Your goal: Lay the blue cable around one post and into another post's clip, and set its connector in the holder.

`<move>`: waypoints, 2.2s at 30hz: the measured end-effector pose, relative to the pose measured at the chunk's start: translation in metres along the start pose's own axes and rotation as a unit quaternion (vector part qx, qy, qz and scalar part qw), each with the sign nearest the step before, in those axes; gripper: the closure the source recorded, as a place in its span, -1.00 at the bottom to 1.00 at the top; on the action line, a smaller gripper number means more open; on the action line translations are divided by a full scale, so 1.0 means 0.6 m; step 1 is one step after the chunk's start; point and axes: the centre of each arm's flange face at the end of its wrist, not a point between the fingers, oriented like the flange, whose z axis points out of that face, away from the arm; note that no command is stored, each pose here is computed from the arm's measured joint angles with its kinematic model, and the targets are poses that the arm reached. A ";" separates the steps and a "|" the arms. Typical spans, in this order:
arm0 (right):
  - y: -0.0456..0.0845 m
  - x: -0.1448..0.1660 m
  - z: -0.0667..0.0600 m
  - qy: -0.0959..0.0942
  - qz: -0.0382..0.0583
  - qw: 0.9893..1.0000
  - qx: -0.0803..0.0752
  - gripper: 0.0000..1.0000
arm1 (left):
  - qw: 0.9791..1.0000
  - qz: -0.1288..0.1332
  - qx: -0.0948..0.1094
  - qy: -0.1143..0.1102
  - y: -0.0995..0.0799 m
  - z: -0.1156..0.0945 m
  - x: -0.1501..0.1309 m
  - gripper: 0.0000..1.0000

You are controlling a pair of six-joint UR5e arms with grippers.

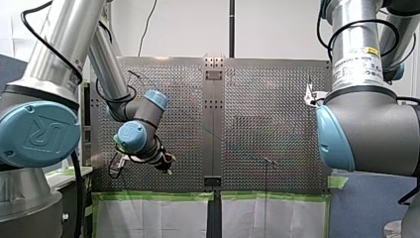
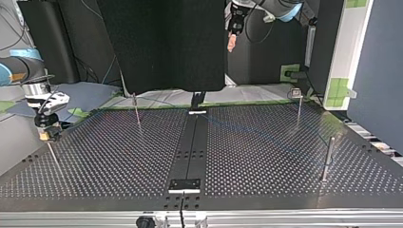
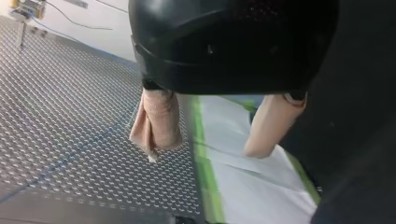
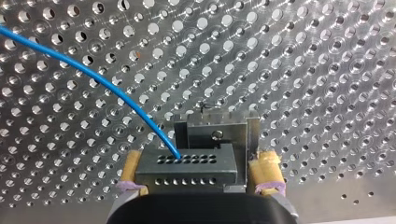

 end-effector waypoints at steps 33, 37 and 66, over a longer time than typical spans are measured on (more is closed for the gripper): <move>0.000 0.000 0.000 0.000 0.000 1.000 0.000 -1.00 | 0.983 -0.141 -0.013 -0.117 0.005 0.038 -0.011 -1.00; 0.000 0.000 0.000 0.000 0.000 1.000 0.000 -1.00 | 0.982 -0.134 -0.011 -0.136 0.003 0.044 -0.019 -1.00; 0.000 0.000 0.000 0.000 0.000 1.000 0.000 -1.00 | 0.958 -0.071 -0.027 -0.276 -0.010 0.069 -0.085 -1.00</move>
